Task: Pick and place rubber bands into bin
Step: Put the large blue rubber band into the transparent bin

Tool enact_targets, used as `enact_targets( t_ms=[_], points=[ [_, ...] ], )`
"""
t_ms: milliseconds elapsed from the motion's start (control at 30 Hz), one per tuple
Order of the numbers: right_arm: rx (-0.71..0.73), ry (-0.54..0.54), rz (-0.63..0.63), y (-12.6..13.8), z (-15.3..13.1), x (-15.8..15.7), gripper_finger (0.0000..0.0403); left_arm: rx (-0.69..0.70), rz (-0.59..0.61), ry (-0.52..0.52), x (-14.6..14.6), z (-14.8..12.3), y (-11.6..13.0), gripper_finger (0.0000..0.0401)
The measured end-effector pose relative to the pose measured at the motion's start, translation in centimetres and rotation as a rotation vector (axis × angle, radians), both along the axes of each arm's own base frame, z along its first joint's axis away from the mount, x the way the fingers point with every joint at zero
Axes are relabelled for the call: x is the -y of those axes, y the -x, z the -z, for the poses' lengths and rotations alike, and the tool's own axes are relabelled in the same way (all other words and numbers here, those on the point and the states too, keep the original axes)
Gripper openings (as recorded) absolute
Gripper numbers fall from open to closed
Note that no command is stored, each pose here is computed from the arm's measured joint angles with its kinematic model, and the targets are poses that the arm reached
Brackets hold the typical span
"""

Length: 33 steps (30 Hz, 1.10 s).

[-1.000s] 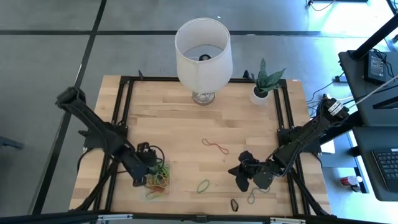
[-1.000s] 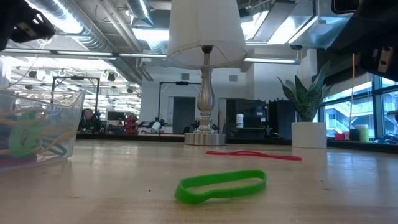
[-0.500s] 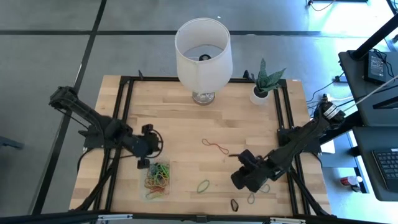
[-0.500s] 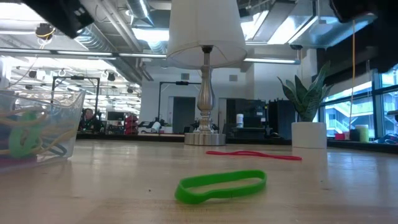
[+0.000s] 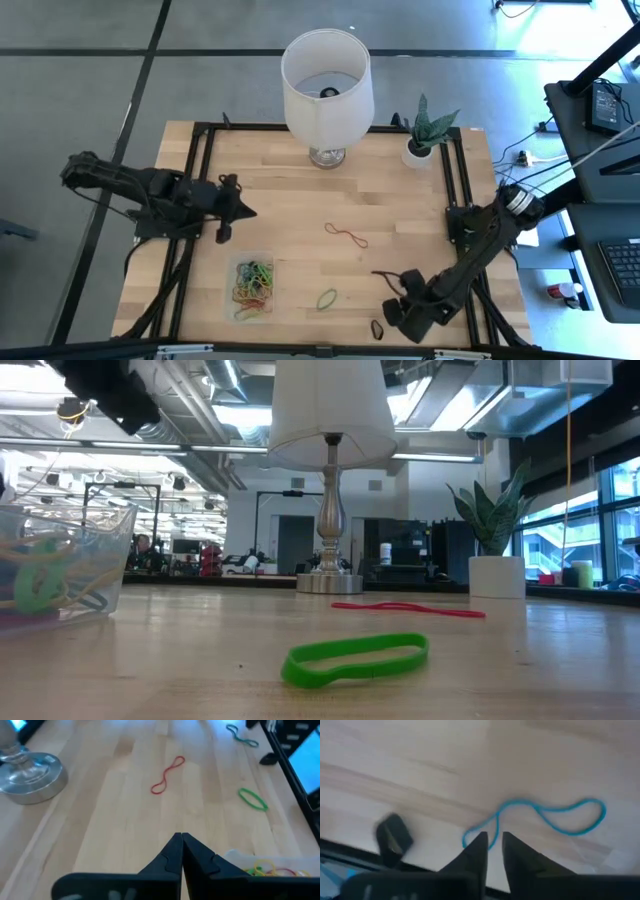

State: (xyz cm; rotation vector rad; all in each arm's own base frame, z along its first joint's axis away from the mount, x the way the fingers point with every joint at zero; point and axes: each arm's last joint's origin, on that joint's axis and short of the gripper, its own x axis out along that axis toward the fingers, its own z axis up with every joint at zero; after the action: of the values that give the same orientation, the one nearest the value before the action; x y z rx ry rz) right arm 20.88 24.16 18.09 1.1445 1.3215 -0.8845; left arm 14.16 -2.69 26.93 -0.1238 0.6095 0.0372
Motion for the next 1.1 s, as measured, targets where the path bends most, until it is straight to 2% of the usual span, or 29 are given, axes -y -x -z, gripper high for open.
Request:
enact_targets(
  t_ms=[267,433,567,667,733,867,933,967,1033,1100],
  points=[
    [-0.054,0.039,-0.01,-0.6,3.0,-0.8,0.0124,0.084,-0.042,0.017,-1.0,0.7,1.6,0.0002],
    [-0.077,0.035,-0.005,-1.0,4.8,-1.4,0.0134,0.109,-0.045,0.028,-1.1,0.5,2.0,0.0002],
    [-0.123,0.031,0.012,-1.3,5.9,-1.5,0.0105,0.112,-0.042,0.021,-1.1,0.4,2.1,0.0002],
    [-0.119,0.026,0.028,-1.5,6.0,-1.5,0.0039,0.115,-0.039,-0.008,-1.1,0.4,2.1,0.0002],
    [-0.122,0.034,0.022,-1.6,5.8,-1.5,0.0013,0.133,-0.04,-0.004,-1.1,0.3,2.0,0.0002],
    [-0.148,0.09,0.007,-2.1,4.5,-1.9,0.0008,0.154,-0.006,-0.045,-1.1,0.1,2.1,0.0002],
    [-0.177,0.197,0.006,-2.0,3.4,-1.7,0.0003,0.172,0.009,-0.073,-1.2,-0.1,2.4,0.0003],
    [-0.181,0.238,0.007,-2.1,2.6,-1.6,0.0003,0.182,0.012,-0.085,-1.2,-0.2,2.6,0.0003],
    [-0.123,0.244,0.011,-2.9,0.5,-2.0,0.0003,0.207,0.015,-0.105,-1.3,-0.5,3.0,0.0002],
    [-0.119,0.314,-0.006,-3.2,-1.2,-1.8,0.0002,0.228,0.002,-0.13,-1.5,-0.7,3.5,0.0001]
  ],
)
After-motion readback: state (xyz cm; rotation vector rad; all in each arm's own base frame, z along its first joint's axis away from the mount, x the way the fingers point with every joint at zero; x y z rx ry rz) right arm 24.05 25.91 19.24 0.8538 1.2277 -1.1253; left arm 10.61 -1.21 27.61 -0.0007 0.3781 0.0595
